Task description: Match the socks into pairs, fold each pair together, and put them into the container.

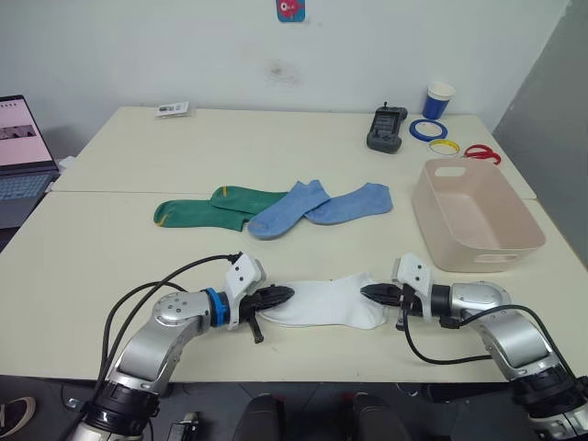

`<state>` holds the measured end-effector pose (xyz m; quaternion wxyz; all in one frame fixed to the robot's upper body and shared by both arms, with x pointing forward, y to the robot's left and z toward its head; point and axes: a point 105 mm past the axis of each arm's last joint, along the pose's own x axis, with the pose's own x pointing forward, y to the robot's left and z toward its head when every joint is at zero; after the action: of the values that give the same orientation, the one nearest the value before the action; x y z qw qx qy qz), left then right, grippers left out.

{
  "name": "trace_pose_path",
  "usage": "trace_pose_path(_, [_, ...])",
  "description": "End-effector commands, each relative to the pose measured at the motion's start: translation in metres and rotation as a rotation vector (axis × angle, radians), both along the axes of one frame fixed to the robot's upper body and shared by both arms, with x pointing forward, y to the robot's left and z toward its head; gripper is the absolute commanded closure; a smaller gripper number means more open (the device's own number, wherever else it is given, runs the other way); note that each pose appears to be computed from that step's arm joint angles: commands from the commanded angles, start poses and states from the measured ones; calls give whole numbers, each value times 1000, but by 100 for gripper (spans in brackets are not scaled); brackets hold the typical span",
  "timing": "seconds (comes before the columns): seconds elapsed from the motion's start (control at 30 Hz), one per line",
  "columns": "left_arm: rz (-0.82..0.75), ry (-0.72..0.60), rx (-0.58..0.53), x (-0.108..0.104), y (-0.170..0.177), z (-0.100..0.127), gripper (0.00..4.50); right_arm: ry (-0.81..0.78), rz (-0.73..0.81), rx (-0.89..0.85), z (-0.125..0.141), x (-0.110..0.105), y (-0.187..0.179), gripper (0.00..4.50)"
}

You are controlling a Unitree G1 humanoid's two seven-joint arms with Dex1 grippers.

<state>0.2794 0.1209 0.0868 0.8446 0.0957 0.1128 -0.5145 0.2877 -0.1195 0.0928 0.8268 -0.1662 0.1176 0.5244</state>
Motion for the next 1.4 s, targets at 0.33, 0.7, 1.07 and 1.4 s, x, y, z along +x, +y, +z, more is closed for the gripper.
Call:
trace_pose_path(0.33, [-141, -69, 48, -16, -3, 15, 450, 214, -198, 102, 26, -6, -36, 63])
trace_pose_path(0.7, [-107, -53, 159, -10, 4, -6, 450, 461, -308, 99, 16, -11, -36, 2])
trace_pose_path(1.07, [-118, -23, 201, -8, -4, -27, 450, 538, -297, 66, -2, -7, -22, 2])
trace_pose_path(1.4, [-123, -27, 205, -7, -5, -29, 450, 603, -279, 123, -2, -9, -16, 122])
